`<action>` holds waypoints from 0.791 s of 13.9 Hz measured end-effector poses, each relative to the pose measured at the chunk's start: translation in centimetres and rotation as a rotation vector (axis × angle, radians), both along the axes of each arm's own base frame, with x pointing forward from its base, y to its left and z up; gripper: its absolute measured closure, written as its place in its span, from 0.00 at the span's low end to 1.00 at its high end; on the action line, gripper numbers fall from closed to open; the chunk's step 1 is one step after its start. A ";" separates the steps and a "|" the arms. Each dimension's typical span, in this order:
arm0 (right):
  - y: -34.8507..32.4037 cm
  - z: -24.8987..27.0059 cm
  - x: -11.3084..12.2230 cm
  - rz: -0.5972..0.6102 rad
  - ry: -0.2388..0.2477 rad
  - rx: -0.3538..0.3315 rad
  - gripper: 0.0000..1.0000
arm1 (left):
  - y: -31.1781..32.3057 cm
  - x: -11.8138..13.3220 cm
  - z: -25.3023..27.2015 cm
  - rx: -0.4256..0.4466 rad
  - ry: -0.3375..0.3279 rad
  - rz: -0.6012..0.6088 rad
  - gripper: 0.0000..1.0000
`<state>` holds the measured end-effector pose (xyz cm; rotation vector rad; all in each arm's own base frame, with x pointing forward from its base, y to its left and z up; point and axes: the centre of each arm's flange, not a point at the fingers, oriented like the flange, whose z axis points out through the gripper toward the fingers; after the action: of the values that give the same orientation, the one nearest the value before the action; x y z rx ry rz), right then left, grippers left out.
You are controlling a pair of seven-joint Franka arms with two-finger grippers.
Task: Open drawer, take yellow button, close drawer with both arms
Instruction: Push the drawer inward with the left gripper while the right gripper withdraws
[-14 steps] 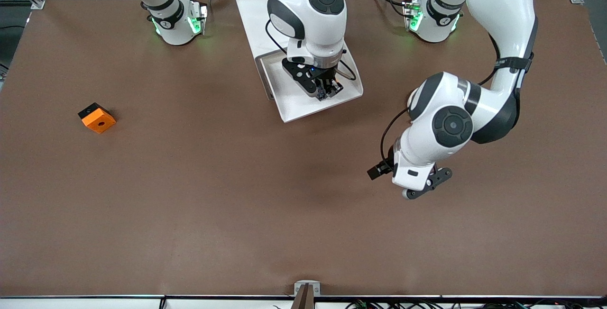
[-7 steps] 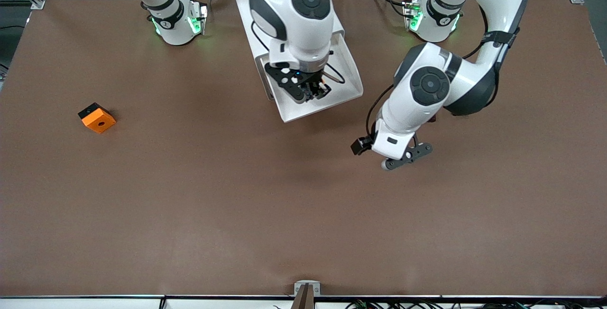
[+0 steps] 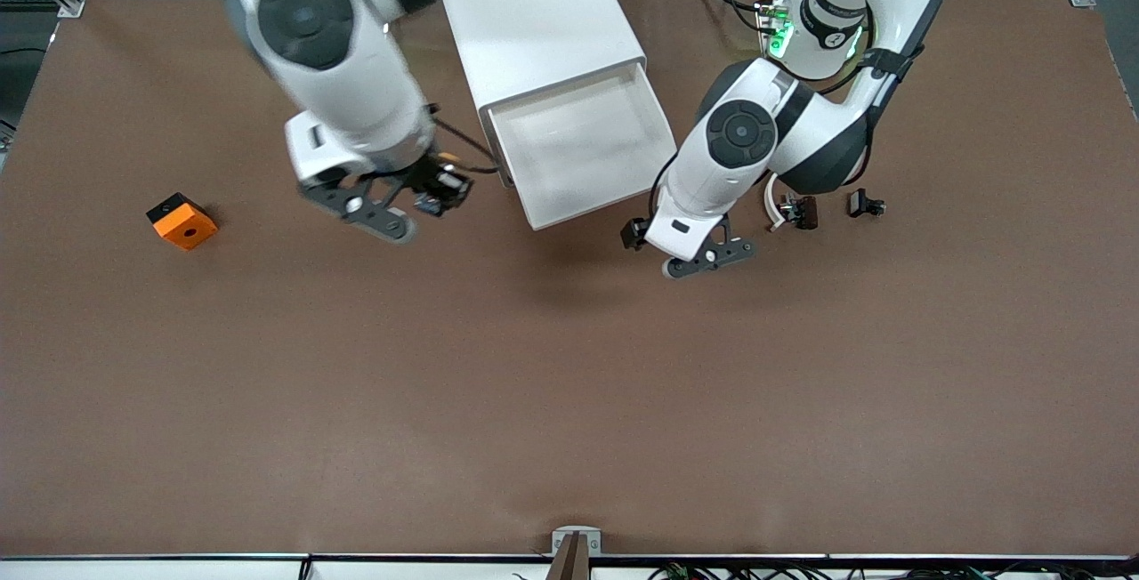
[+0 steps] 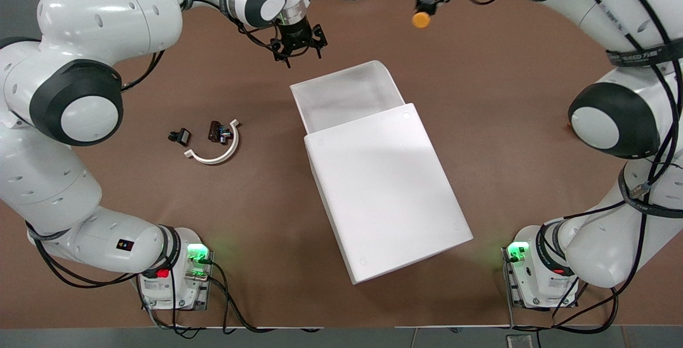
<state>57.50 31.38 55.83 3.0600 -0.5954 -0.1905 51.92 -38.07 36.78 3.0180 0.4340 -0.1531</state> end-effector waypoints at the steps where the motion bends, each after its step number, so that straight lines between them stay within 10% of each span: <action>1: -2.8 -0.5 1.5 0.034 0.009 0.005 0.59 | -0.8 -0.7 0.0 -0.003 0.005 -0.005 0.00; 11: -30.7 -12.0 9.2 0.279 -0.036 0.046 0.59 | -7.7 -8.6 -1.9 0.042 0.058 -0.012 0.00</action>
<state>66.68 0.65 43.79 3.1504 -0.1627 -0.1444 43.37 -45.80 34.87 3.0640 0.4286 -0.2355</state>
